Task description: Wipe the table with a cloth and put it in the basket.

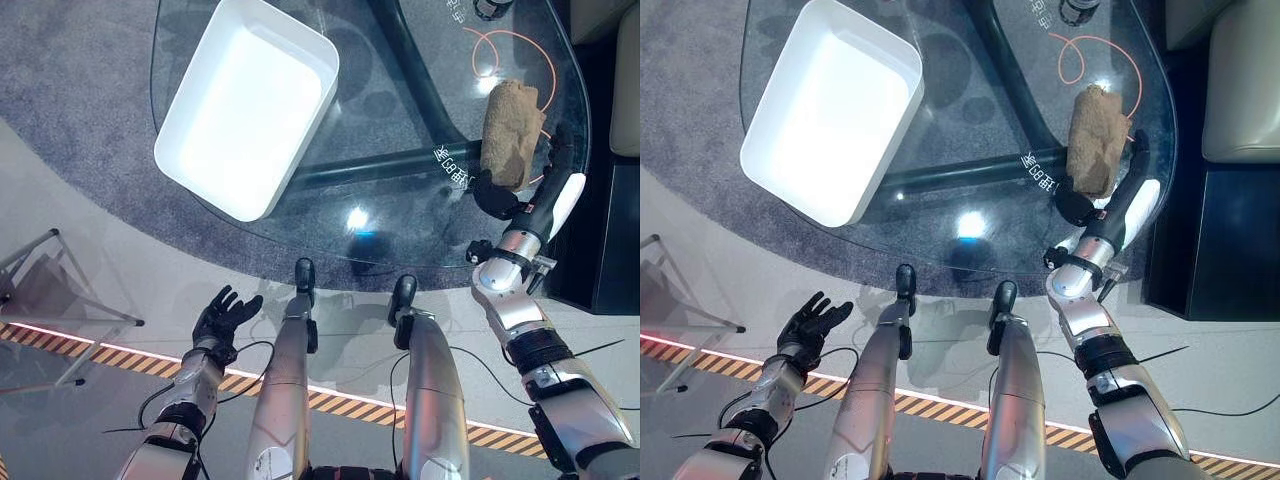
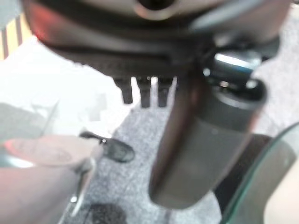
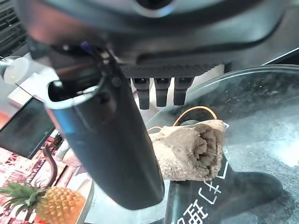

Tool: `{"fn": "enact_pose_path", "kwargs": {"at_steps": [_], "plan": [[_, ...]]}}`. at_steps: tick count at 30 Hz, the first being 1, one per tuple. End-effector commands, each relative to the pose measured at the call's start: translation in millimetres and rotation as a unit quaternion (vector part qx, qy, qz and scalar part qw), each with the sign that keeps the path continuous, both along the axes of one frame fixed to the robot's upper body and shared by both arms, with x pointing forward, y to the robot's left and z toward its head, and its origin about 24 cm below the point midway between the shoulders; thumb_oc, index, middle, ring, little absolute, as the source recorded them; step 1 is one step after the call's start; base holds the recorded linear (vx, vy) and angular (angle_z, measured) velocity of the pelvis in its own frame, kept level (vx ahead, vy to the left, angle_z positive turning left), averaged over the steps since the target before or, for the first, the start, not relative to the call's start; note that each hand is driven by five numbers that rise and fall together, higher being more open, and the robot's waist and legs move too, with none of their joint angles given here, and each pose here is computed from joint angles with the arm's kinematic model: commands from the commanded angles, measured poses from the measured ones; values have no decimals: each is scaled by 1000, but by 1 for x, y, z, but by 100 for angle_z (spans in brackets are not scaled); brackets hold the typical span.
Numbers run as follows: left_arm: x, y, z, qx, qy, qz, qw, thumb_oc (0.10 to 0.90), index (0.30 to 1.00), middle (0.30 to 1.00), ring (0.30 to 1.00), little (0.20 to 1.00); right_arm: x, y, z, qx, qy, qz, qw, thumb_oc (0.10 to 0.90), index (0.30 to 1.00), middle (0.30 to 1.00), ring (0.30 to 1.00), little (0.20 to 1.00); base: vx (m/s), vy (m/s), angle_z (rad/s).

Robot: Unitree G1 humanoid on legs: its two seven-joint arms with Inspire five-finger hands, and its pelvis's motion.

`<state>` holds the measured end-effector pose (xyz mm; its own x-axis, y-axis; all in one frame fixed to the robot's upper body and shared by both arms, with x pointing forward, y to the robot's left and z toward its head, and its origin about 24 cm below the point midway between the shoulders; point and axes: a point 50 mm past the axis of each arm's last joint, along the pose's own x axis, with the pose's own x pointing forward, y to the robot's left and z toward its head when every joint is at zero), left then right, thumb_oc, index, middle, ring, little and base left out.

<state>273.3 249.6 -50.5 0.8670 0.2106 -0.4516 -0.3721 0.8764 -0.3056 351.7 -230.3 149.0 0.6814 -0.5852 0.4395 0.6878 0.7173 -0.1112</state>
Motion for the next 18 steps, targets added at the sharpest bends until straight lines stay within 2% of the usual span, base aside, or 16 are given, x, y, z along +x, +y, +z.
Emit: {"fn": "enact_pose_path", "kwargs": {"at_steps": [1,18], "plan": [[-7,4,-6,16,10,2,1000,800,900,900,900,900,4,-5,40,-10,-64,-4,998,800,900,900,900,900,0,0,0],[-1,-5,-4,23,19,-19,999,800,900,900,900,900,19,-24,44,36,-24,-47,998,800,900,900,900,900,4,-1,1]]}}
